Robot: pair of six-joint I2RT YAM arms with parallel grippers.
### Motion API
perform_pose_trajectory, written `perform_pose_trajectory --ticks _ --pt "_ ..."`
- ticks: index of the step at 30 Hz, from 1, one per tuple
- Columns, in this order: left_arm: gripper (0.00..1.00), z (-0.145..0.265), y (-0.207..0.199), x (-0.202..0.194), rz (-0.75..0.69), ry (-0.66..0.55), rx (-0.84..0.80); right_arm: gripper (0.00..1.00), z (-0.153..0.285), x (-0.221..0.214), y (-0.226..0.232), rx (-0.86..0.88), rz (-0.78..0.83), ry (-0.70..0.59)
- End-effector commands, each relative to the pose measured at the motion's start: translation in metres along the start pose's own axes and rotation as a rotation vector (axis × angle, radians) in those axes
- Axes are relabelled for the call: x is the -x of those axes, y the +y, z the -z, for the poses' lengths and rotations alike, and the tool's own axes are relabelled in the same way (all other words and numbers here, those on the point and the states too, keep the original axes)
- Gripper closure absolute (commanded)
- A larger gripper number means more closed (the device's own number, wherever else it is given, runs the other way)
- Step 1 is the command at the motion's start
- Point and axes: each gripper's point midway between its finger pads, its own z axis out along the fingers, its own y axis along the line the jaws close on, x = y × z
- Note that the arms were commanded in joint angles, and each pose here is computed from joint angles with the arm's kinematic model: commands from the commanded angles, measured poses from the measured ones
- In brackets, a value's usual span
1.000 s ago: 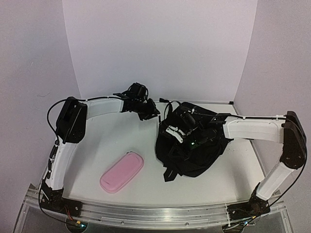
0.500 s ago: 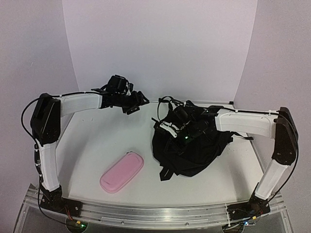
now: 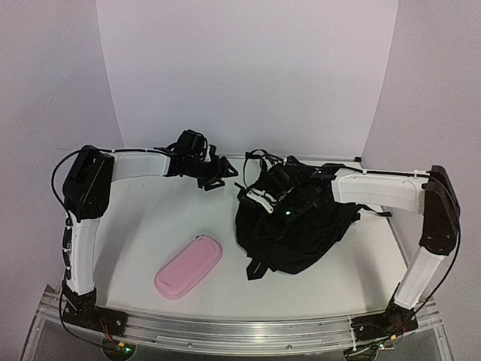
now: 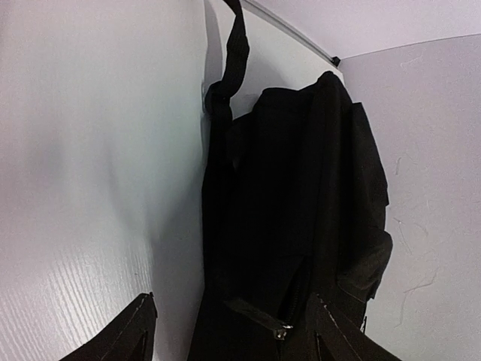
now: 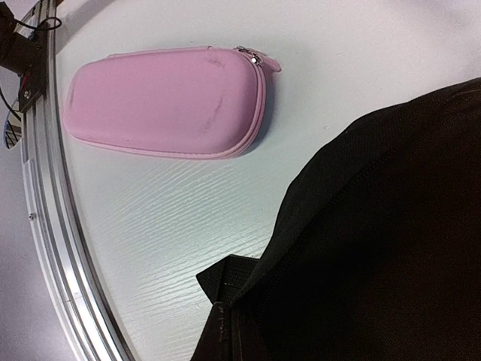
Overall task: Pack the student bag
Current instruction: Zip the student bag at the center of the board.
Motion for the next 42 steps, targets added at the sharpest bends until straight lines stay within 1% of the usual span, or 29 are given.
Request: perform_pose_trajectory --ticks 1,7,12,17,22,24,27,29,35,42 --pt "0.32 -0.008 -0.022 0.007 -0.003 0.004 -0.058 1.0 0.005 0.013 0.007 0.033 0.015 -0.037" --pt "0.37 -0.022 -0.025 0.004 0.007 0.028 -0.064 1.0 0.003 0.011 0.008 0.041 0.015 -0.032" --pt "0.46 -0.029 -0.031 -0.003 0.006 0.048 -0.07 1.0 0.002 0.01 0.007 0.042 0.015 -0.028" --pt "0.63 -0.027 -0.036 -0.006 0.009 0.055 -0.083 1.0 0.001 0.009 0.008 0.044 0.013 -0.025" --pt "0.69 -0.024 -0.037 -0.008 0.014 0.06 -0.084 1.0 0.002 0.01 0.008 0.046 0.011 -0.028" --pt "0.76 -0.025 -0.037 -0.009 0.014 0.063 -0.085 1.0 0.002 0.011 0.008 0.047 0.01 -0.03" --pt "0.91 -0.024 -0.038 -0.009 0.013 0.061 -0.089 1.0 0.002 0.011 0.008 0.047 0.008 -0.029" --pt "0.99 -0.024 -0.04 -0.008 0.01 0.057 -0.094 1.0 0.002 0.011 0.008 0.052 0.006 -0.028" --pt "1.0 -0.027 -0.048 0.004 0.0 0.024 -0.113 1.0 -0.002 0.008 0.017 0.105 0.004 -0.023" --pt "1.0 -0.051 -0.054 0.021 -0.002 0.009 -0.151 1.0 -0.005 -0.002 0.029 0.139 0.018 0.002"
